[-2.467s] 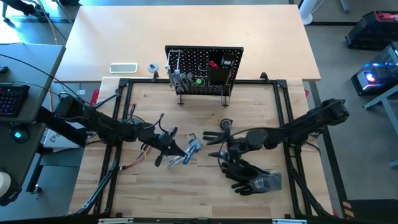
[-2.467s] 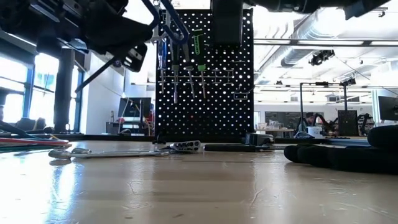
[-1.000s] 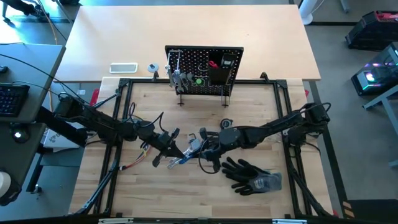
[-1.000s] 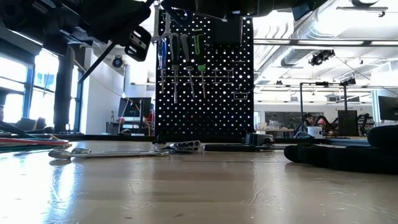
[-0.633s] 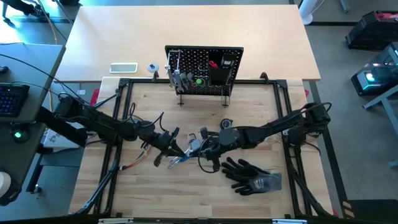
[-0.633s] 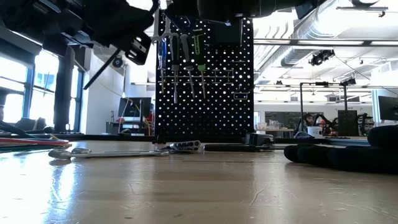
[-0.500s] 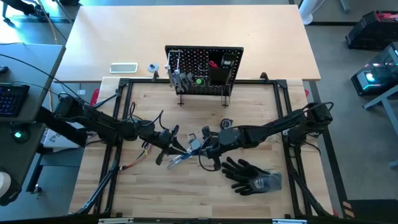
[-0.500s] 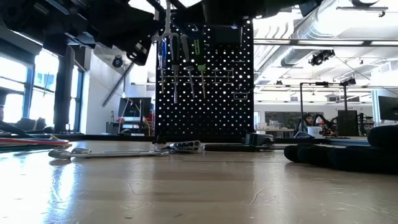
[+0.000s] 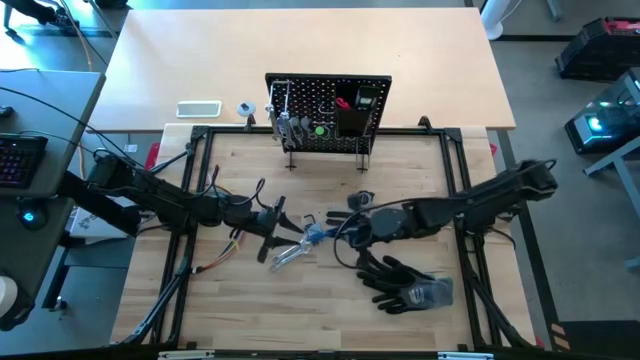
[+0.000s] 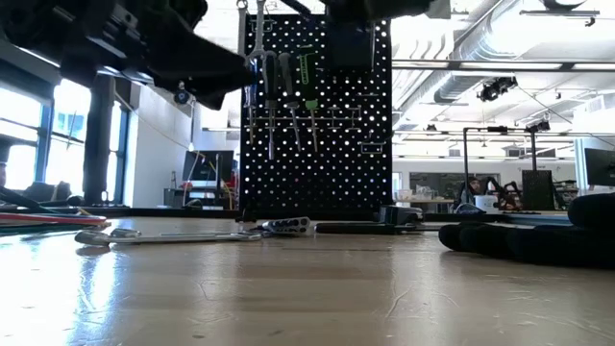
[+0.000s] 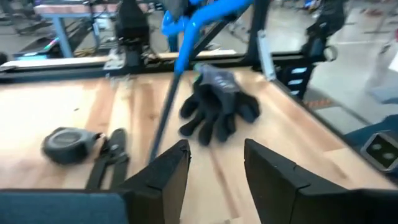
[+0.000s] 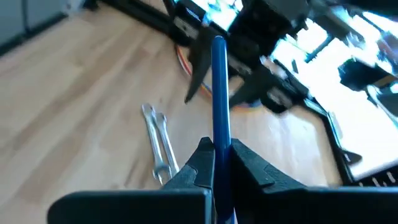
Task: Hang tools onto peg board
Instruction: Put the blue pick tool into the black bin on the peg board
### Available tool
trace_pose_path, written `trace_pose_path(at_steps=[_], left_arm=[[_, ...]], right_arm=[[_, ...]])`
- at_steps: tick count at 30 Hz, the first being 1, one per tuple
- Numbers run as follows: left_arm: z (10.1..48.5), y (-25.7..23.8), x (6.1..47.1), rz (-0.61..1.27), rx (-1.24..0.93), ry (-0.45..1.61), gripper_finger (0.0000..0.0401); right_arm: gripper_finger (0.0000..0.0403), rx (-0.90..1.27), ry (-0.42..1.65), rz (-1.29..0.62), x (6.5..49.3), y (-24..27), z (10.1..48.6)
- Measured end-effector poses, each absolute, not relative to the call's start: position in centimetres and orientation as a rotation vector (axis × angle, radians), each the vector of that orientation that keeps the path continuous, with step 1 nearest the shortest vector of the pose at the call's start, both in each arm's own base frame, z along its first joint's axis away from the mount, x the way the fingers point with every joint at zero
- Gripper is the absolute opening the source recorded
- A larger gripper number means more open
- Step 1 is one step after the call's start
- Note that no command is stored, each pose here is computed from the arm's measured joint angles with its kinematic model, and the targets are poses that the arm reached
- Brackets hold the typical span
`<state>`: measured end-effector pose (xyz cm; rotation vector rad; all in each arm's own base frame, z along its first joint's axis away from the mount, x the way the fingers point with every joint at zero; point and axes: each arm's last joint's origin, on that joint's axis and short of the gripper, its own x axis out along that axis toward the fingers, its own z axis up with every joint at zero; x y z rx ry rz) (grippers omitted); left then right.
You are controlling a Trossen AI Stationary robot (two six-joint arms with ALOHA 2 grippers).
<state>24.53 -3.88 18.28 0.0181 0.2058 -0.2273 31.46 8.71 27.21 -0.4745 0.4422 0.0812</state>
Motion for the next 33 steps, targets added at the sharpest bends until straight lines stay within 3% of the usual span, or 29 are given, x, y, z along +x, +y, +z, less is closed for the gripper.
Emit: trace_pose_path(at_steps=[14, 33], left_arm=[[17.8, -3.0, 24.5, -0.131, 0.072, 0.259, 0.0149], [17.5, -2.7, 24.5, -0.121, 0.079, 0.286, 0.0149]], right_arm=[[0.0014, -0.400, 0.535, -0.181, 25.0, 7.4, 31.2], [0.0014, -0.227, 0.431, -0.493, 17.2, 3.9, 35.4]])
